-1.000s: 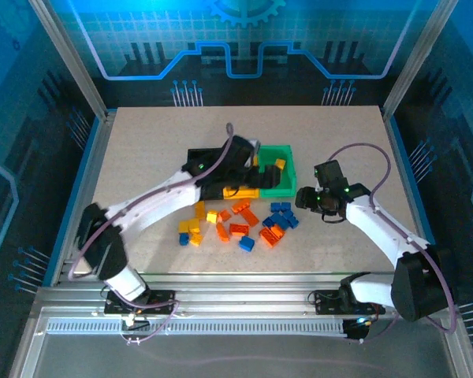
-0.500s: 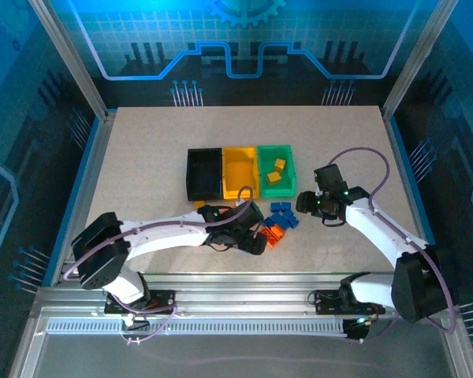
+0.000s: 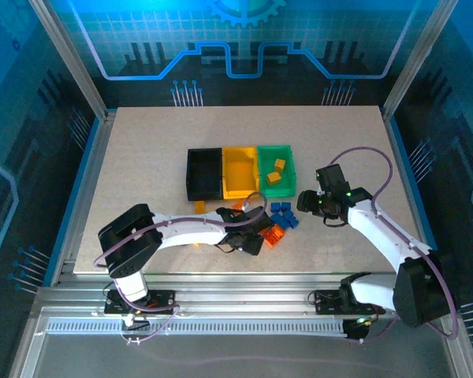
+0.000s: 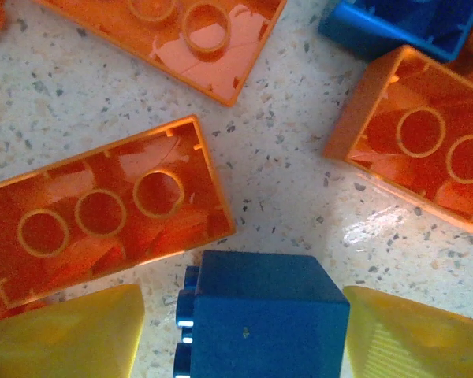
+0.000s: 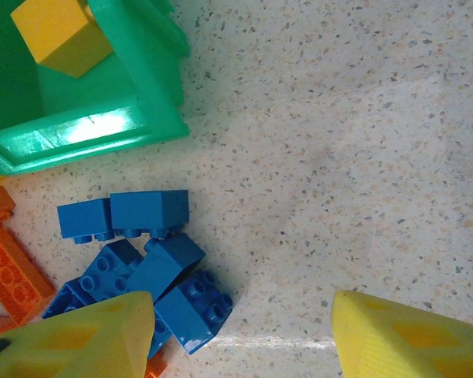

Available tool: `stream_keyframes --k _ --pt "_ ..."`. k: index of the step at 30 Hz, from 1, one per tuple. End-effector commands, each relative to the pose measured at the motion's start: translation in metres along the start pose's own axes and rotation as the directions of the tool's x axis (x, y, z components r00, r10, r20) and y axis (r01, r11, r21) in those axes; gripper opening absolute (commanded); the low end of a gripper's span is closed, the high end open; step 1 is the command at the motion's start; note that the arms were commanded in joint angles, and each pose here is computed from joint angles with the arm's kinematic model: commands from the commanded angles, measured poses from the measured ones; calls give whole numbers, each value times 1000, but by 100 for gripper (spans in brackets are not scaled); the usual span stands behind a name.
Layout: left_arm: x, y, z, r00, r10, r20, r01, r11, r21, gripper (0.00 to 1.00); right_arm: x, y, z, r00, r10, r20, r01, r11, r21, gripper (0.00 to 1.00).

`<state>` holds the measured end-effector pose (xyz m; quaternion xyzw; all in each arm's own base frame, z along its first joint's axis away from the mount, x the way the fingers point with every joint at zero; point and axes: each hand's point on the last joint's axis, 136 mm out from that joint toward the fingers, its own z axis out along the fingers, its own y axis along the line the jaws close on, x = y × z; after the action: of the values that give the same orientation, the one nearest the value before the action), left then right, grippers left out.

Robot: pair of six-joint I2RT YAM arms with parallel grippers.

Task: Sort the legos into containers by color

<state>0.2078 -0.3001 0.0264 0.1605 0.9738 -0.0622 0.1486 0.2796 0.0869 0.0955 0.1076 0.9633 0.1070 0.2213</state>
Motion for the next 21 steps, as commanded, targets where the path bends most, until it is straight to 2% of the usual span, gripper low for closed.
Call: stream_keyframes --k 1,6,10,15,21 --pt "-3 -4 1 1000 12 16 -12 1000 0 60 -5 -6 -4 1000 7 22 -8 1000 15 63" --pt "-1 1 -9 1000 -2 18 2 1000 -6 49 -6 -6 -4 1000 9 22 -10 1000 14 63" --pt "-20 -3 -44 994 -42 102 37 998 56 47 -7 -5 -4 1000 11 22 -11 1000 7 63" --pt "-82 10 -92 958 -172 230 134 976 172 47 -6 -5 -2 1000 17 18 -17 1000 5 63" --pt "-161 43 -94 914 -271 300 223 957 184 46 -4 -5 2 1000 22 7 -22 1000 8 63"
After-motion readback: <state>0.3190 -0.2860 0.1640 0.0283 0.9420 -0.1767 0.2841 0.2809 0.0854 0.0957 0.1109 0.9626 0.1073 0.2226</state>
